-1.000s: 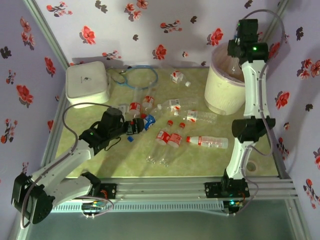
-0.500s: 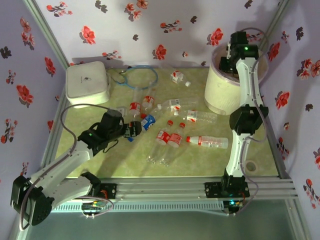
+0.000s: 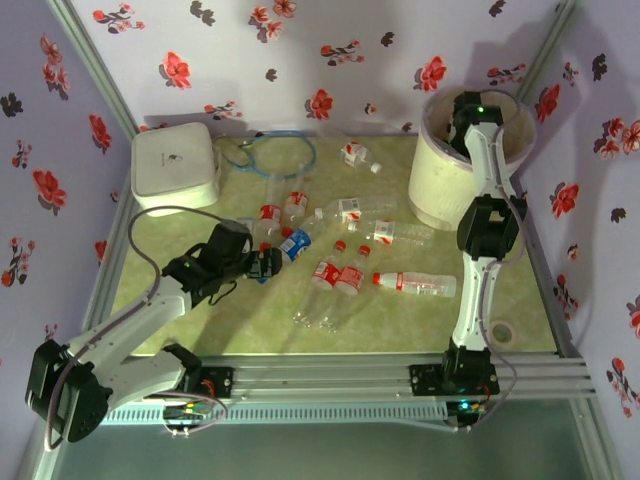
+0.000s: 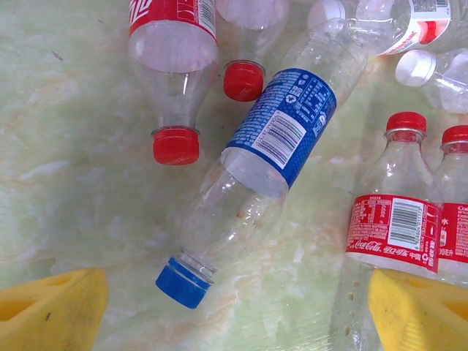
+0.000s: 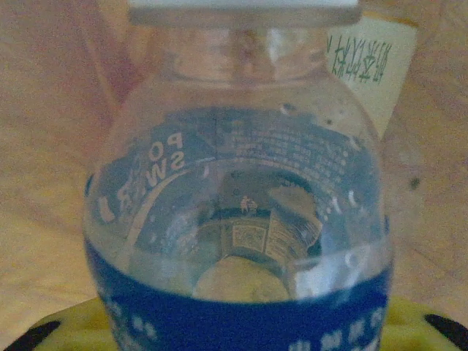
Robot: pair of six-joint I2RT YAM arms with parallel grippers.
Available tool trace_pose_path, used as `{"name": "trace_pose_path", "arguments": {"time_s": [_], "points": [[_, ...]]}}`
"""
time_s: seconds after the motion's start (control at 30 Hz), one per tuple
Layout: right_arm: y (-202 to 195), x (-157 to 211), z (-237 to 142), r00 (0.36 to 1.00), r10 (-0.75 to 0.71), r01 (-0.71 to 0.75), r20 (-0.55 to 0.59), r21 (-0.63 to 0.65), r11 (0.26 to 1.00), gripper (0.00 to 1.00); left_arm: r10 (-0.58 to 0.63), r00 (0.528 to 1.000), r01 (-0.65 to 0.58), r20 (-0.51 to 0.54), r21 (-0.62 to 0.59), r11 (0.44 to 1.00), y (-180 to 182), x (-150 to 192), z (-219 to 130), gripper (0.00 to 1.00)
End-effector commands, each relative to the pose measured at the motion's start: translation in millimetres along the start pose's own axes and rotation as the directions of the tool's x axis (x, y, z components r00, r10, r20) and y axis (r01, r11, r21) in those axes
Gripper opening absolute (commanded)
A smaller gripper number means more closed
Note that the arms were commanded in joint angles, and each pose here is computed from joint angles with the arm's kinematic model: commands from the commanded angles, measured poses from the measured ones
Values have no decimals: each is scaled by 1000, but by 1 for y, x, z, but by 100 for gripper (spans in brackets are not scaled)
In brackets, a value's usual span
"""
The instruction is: Put the plastic bottles in the bin
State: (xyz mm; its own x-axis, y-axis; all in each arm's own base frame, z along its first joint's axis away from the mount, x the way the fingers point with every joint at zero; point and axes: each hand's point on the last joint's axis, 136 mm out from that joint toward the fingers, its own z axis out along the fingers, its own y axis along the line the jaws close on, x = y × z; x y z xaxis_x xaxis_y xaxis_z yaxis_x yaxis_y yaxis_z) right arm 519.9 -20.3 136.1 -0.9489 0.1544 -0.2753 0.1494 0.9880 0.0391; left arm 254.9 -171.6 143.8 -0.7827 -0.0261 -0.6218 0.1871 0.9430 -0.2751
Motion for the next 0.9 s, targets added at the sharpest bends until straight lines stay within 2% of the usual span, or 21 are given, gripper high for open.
{"name": "trace_pose_path", "arguments": {"time_s": [0.0,0.2,0.4,0.67,0.87], "points": [[-1,8,24,999,-1,2,-43,14,1000,55,13,999,-13,32,-19,1000,5,-4,-5,92],[-2,19,52,999,6,-4,-43,29,1000,71,65,998,-64,25,-34,997,3,-12,-8,93],[2,14,40,1000,2,-2,3,18,1000,86,78,997,-77,29,-37,996,-3,-24,-4,98],[-2,5,-23,994,-11,7,112,37,999,99,63,998,-63,7,-44,997,-1,-18,3,100],[-7,-1,-91,968,10,-24,251,52,998,99,70,997,-69,40,-16,997,-7,-24,-1,100]]}}
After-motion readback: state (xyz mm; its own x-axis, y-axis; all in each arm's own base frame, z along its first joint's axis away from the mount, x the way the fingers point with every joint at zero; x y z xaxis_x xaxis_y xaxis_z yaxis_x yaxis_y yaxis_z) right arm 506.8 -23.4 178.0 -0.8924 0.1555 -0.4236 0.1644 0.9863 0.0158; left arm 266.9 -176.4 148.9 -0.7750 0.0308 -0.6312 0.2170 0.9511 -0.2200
